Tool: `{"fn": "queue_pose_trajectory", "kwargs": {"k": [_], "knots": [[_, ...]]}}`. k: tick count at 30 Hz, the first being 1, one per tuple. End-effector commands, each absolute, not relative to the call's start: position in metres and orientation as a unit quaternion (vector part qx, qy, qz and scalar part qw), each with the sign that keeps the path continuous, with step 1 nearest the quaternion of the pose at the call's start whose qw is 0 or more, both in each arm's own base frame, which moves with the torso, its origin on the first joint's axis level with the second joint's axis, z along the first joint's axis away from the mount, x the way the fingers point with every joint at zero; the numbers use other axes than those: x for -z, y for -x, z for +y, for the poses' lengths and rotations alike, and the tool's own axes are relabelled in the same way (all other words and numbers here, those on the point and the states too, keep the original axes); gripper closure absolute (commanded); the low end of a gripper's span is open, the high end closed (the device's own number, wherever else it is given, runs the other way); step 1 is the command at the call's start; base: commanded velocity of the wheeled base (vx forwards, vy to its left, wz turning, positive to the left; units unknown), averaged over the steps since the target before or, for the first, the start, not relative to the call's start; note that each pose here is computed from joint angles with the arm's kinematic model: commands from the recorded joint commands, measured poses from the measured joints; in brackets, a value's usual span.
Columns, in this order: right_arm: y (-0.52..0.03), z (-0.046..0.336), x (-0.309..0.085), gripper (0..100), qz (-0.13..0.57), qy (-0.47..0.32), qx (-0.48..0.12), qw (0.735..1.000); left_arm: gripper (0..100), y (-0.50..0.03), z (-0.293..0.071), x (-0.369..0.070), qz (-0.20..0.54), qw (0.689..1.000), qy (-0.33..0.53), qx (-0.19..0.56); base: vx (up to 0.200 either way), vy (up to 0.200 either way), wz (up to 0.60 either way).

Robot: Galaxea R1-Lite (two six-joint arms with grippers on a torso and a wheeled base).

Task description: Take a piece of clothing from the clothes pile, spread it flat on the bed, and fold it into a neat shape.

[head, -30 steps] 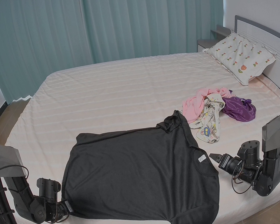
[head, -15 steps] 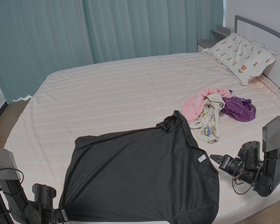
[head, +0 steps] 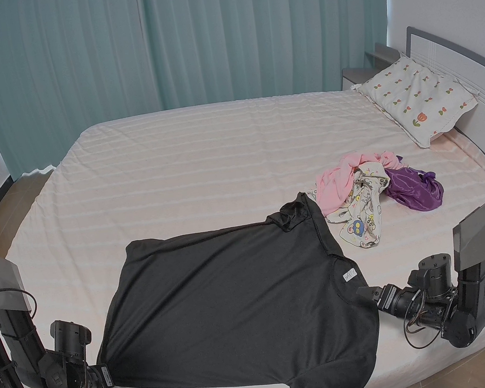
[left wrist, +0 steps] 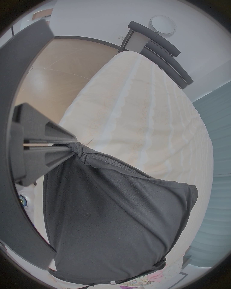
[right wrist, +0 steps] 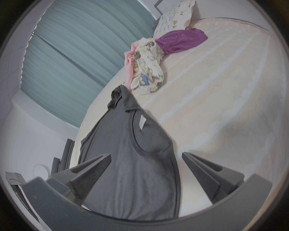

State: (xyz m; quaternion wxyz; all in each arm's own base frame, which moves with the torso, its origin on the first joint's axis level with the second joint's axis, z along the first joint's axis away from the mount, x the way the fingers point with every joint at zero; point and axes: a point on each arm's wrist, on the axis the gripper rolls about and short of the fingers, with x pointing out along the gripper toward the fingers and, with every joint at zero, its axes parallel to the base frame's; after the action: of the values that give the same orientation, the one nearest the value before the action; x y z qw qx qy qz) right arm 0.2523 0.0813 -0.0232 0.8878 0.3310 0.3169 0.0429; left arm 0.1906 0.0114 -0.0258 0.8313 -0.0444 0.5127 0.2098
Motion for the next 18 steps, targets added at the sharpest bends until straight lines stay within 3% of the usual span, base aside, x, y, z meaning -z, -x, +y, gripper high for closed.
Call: {"fn": "queue_pose_trajectory", "kwargs": {"k": [1,9,10,18], "knots": [[-0.241,0.087,0.040,0,0.358,-0.311,-0.047,0.879,100,-0.190,0.011,0.027,0.516,0.830,0.044,-0.210,0.000,0.000,0.00],[-0.226,0.091,0.047,0,0.394,-0.275,-0.069,0.874,100,-0.190,0.011,0.030,0.521,0.826,0.042,-0.209,0.000,0.000,0.00],[-0.225,0.091,0.049,100,0.399,-0.271,-0.069,0.873,100,-0.191,0.011,0.031,0.522,0.826,0.042,-0.209,0.000,0.000,0.00],[-0.204,0.080,0.047,100,0.431,-0.213,-0.071,0.874,100,-0.188,0.011,0.034,0.531,0.821,0.040,-0.207,0.000,0.000,0.00]]}}
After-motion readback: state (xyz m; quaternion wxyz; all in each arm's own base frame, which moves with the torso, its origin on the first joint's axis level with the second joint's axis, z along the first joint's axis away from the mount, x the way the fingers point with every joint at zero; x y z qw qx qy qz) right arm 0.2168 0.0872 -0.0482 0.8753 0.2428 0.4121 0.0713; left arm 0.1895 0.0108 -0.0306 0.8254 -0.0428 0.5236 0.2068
